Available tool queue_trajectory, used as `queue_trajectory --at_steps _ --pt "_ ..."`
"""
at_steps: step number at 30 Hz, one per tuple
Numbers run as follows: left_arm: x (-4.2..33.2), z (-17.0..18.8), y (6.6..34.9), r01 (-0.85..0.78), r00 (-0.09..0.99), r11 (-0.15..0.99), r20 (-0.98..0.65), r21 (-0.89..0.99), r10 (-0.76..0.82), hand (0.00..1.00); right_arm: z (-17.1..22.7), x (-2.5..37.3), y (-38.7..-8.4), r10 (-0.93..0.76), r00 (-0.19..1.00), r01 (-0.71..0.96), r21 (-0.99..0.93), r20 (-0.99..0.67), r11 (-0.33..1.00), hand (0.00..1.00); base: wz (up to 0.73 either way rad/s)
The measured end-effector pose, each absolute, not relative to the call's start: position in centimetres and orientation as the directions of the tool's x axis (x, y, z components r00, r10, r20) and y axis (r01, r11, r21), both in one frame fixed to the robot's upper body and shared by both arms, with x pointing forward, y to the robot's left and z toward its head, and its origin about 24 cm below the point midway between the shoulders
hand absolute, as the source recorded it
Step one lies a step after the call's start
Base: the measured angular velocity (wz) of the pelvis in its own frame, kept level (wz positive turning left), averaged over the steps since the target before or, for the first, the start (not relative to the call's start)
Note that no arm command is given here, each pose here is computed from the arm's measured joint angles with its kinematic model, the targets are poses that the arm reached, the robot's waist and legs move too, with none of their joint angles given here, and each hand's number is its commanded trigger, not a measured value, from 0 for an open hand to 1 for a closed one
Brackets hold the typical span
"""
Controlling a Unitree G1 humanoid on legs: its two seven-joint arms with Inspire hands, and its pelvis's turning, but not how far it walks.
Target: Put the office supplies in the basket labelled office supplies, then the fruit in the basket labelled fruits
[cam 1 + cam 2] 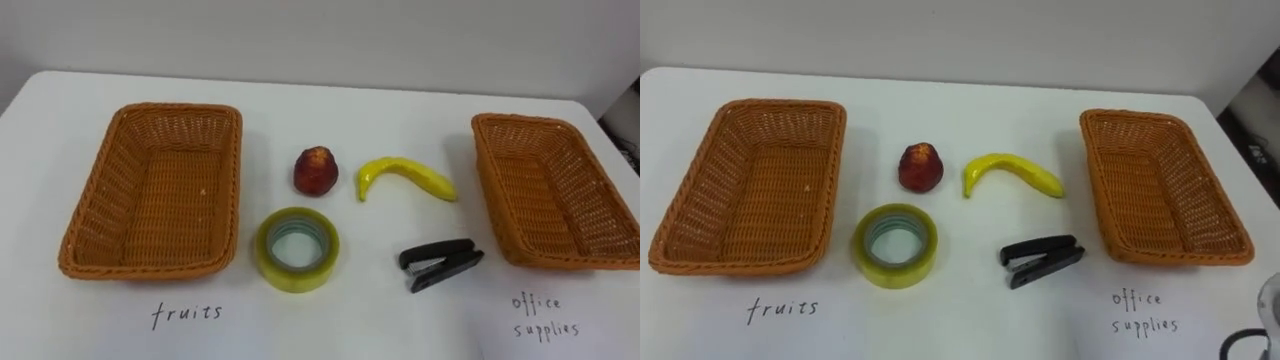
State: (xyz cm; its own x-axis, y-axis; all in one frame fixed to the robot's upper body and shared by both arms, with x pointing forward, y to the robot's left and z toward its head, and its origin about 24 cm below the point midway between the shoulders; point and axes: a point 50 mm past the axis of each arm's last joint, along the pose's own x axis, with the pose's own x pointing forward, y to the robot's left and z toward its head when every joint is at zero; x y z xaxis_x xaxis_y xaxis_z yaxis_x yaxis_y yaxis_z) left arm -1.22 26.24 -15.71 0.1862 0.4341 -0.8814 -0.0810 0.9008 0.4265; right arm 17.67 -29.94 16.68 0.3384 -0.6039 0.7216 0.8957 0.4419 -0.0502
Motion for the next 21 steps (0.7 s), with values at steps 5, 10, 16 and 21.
queue_trajectory --at_steps 5,10,16,21 --pt "-0.6 -15.8 26.1 -0.032 0.209 0.918 -0.896 0.395 0.393 0.00 17.6 19.0 -29.0 -0.515 0.414 0.848 -0.113 0.750 0.518 0.00 0.00" --pt "-0.5 -15.8 26.1 0.007 0.214 0.925 -0.904 0.381 0.371 0.00 18.1 20.2 -27.7 -0.363 0.534 0.775 -0.270 0.764 0.571 0.00 0.00" --pt "-0.3 -15.6 26.6 0.022 0.225 0.924 -0.902 0.382 0.368 0.00 17.7 20.9 -27.2 -0.292 0.643 0.698 -0.384 0.708 0.604 0.00 0.00" --pt "-0.2 -15.4 27.3 0.031 0.215 0.917 -0.899 0.398 0.382 0.00 16.5 21.9 -25.8 -0.220 0.754 0.585 -0.478 0.619 0.655 0.00 0.00"
